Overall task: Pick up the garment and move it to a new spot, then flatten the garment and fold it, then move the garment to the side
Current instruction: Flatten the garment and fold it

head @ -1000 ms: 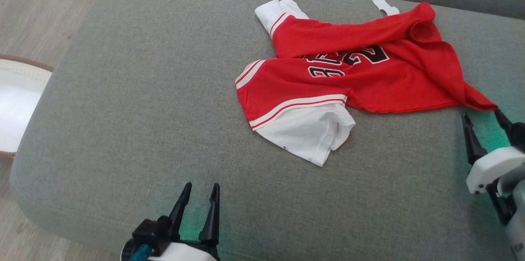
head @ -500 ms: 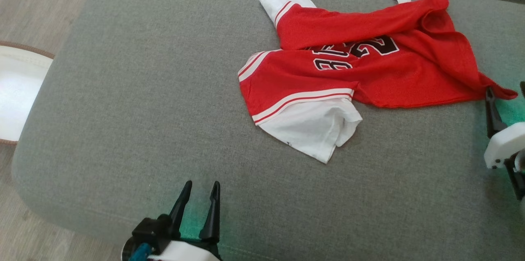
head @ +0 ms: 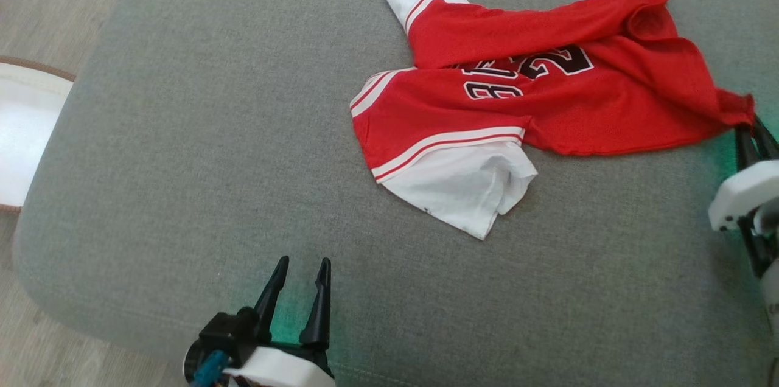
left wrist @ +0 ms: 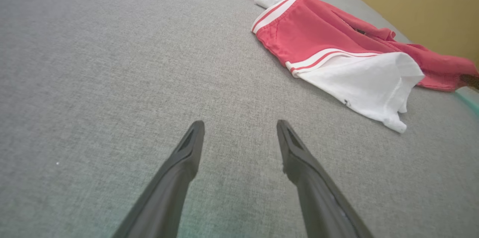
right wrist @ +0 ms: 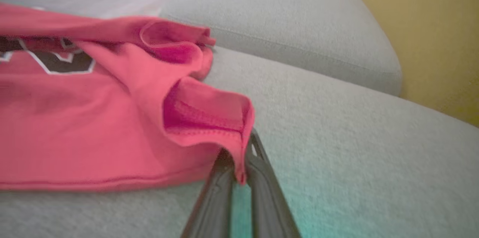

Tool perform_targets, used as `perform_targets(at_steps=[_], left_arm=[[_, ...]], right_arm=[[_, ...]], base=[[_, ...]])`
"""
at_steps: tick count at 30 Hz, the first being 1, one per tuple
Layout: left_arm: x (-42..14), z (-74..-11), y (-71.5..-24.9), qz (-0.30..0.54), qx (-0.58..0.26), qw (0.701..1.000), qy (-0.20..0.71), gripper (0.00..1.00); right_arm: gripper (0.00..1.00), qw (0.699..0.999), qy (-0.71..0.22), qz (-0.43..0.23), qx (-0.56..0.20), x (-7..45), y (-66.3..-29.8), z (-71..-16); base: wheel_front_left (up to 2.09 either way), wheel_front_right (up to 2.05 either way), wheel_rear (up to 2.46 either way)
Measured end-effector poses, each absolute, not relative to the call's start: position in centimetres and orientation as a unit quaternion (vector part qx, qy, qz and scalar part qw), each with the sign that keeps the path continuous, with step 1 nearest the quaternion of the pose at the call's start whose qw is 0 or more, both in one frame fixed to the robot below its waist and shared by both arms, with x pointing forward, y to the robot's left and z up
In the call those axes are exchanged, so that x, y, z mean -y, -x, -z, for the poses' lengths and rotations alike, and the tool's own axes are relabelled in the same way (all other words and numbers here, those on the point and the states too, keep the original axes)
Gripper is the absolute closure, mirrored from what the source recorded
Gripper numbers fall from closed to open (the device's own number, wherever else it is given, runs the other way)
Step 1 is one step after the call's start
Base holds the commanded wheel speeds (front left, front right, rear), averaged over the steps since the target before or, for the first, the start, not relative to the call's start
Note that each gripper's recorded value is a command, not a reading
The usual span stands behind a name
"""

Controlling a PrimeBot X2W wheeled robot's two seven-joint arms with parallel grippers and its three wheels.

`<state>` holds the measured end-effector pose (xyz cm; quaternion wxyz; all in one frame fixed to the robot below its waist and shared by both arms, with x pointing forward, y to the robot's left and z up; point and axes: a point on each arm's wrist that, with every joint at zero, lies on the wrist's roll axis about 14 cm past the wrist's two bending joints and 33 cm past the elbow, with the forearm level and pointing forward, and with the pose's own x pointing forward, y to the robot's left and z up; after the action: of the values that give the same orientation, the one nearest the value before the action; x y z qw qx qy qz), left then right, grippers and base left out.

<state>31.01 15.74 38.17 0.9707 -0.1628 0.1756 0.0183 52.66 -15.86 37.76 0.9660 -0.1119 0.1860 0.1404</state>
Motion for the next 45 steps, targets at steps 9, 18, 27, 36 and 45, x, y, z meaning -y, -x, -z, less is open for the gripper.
perform_targets(at_steps=[9, 18, 27, 36, 45], left_arm=[[-15.4, -39.5, -31.4, -0.003, -0.151, 0.976, 0.157, 0.00], [-13.4, -40.1, -31.0, 0.037, -0.142, 0.977, 0.153, 0.00], [-11.3, -40.5, -31.4, 0.079, -0.138, 0.976, 0.150, 0.00], [-11.0, -40.1, -31.6, 0.086, -0.145, 0.976, 0.141, 0.00], [-11.8, -40.7, -31.6, 0.079, -0.132, 0.980, 0.129, 0.00]], right_arm=[[1.00, 0.982, -0.057, -0.147, -0.106, 10.4, -51.4, -43.5], [1.00, 0.952, -0.281, -0.056, -0.108, 13.9, -47.2, -45.8], [0.00, 0.956, -0.226, 0.054, -0.178, 22.1, -39.1, -39.3], [0.00, 0.997, -0.045, 0.011, -0.066, 23.7, -42.4, -46.1], [0.00, 0.998, 0.031, -0.046, -0.039, 19.1, -40.2, -46.8]], base=[[0.00, 0.00, 0.00], [0.00, 0.00, 0.00], [0.00, 0.00, 0.00], [0.00, 0.00, 0.00], [0.00, 0.00, 0.00]])
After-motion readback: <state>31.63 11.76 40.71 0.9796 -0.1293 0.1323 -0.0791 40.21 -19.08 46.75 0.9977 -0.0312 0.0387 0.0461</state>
